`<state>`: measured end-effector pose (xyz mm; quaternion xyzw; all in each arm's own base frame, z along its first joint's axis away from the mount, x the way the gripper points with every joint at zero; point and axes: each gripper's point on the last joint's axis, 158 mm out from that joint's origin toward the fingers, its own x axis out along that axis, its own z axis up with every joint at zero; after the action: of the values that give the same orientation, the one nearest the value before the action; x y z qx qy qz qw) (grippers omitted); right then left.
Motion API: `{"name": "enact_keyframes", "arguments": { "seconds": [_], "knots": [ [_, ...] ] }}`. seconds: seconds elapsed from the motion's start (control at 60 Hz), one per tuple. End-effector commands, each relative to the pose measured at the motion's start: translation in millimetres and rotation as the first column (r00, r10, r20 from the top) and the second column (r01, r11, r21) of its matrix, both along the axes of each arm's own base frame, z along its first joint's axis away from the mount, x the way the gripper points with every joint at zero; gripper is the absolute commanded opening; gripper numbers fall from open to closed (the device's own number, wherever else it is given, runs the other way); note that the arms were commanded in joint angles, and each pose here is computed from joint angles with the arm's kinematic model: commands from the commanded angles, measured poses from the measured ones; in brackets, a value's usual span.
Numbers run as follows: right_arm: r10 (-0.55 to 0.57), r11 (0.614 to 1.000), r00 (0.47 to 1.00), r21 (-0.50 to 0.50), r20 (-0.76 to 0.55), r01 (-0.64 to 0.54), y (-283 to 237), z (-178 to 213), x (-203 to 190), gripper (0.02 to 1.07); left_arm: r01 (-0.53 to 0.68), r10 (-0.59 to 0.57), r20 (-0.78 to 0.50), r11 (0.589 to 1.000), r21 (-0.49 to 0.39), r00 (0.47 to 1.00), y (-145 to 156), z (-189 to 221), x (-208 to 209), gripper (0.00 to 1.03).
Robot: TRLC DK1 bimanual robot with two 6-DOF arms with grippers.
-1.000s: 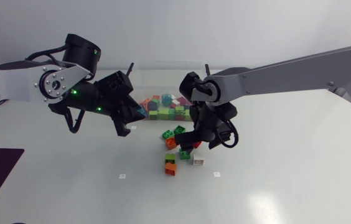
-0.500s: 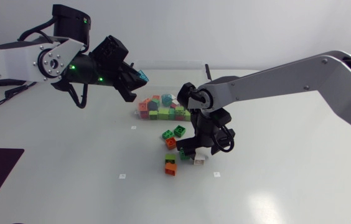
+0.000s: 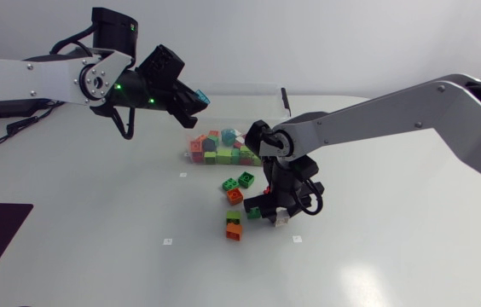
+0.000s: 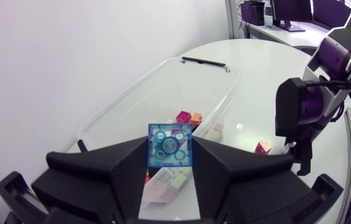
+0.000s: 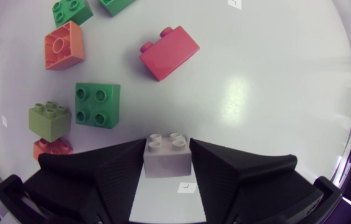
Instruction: Place the duplo bricks in the container
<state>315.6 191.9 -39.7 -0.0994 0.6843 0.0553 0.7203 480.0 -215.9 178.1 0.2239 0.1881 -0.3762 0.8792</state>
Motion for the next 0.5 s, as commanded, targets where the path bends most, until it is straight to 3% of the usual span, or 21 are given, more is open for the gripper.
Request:
{"name": "enact_keyframes", "arguments": {
  "seconds": [0.0,0.15,0.483],
  "knots": [
    [-0.01,1.0,1.0,0.001,0.012,0.01,-7,1,-3,0.39,-0.018,0.018,-0.002,1.0,-0.021,1.0,-3,1,14,0.37],
    [0.012,1.0,0.999,0.027,0.048,-0.013,-13,10,-2,0.36,-0.036,0.035,-0.014,0.998,-0.045,0.999,-5,0,26,0.37],
    [0.055,0.987,0.973,0.134,0.226,-0.087,-8,81,15,0.32,-0.127,0.127,-0.008,0.988,-0.088,0.992,-7,-3,67,0.4]
  ]
}}
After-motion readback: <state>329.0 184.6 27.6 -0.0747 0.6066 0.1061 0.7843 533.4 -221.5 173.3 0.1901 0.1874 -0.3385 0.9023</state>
